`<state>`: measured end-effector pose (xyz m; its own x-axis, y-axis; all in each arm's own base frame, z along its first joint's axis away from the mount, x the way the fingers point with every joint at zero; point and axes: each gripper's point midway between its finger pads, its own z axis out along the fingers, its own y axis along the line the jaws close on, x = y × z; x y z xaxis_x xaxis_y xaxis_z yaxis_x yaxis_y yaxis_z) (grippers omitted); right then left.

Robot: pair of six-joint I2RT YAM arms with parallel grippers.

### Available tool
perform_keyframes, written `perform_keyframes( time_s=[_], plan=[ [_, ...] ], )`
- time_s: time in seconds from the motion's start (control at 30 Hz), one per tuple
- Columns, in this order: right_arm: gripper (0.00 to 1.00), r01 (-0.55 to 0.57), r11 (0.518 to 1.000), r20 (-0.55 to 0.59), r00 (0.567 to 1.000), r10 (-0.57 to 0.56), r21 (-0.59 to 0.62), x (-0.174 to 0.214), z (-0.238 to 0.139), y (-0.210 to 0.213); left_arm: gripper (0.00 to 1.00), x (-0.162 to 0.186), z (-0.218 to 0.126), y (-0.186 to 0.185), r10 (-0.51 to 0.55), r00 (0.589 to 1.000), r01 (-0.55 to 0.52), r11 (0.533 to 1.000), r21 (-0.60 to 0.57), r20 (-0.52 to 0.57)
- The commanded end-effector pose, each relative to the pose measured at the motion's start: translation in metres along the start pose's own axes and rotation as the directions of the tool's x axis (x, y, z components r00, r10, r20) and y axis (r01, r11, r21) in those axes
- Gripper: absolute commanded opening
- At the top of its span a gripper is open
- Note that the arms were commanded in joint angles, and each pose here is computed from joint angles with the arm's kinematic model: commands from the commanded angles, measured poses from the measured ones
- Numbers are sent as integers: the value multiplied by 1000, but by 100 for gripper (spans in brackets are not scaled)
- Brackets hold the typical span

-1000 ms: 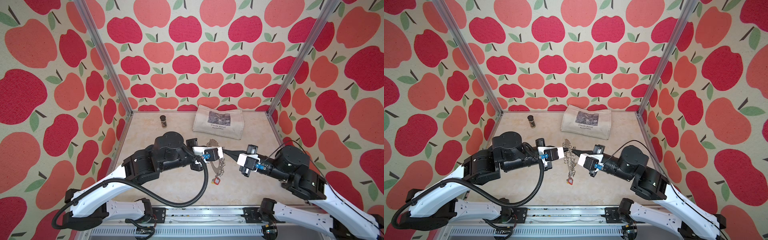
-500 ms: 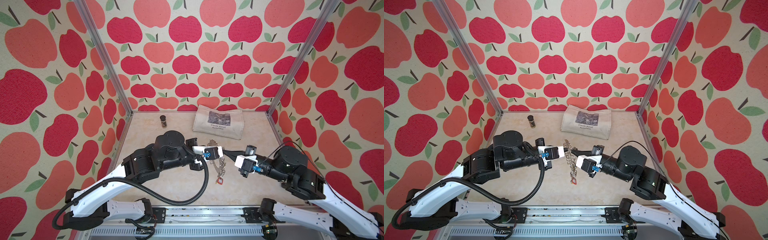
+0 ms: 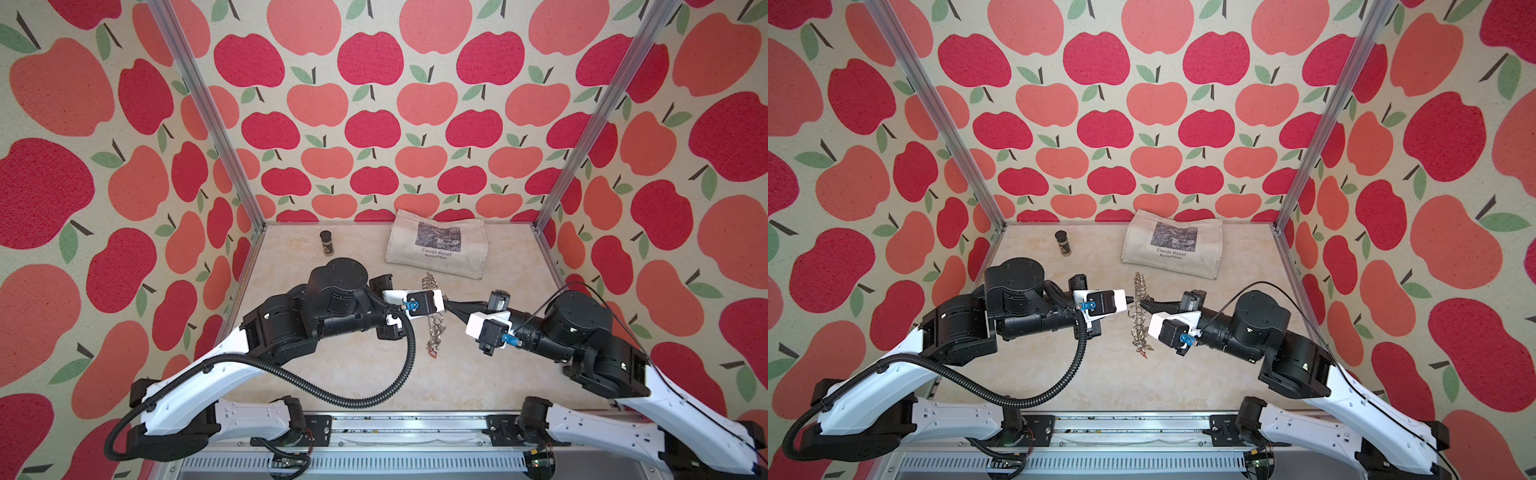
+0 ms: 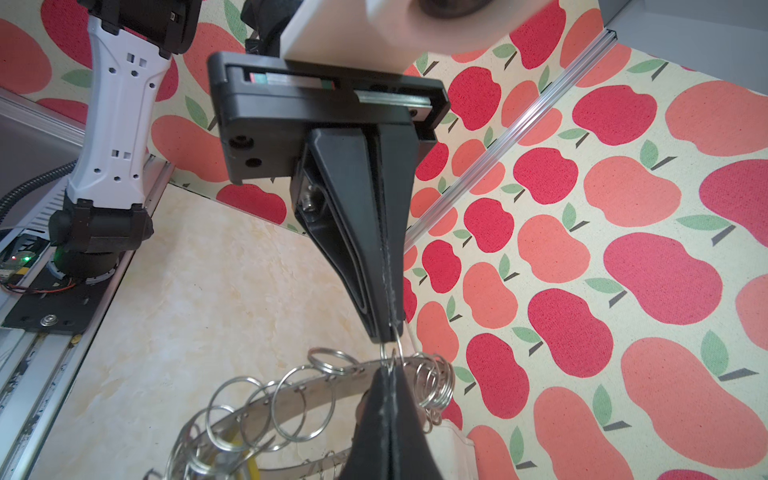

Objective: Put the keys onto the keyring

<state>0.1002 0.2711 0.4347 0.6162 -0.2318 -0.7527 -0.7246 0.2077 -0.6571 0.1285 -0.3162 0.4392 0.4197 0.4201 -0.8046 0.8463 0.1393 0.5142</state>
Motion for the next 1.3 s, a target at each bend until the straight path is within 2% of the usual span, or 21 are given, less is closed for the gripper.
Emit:
perform_keyframes(
  time_s=[0.0,1.27],
  plan=[
    [0,19,999,48,999,-18,-29,-15,-2,3,0,-16,0,8,-20,998,21,1000,-14,54],
    [0,47,998,84,996,-44,-34,-23,-8,5,0,-9,4,8,-69,997,69,997,27,19]
  ],
)
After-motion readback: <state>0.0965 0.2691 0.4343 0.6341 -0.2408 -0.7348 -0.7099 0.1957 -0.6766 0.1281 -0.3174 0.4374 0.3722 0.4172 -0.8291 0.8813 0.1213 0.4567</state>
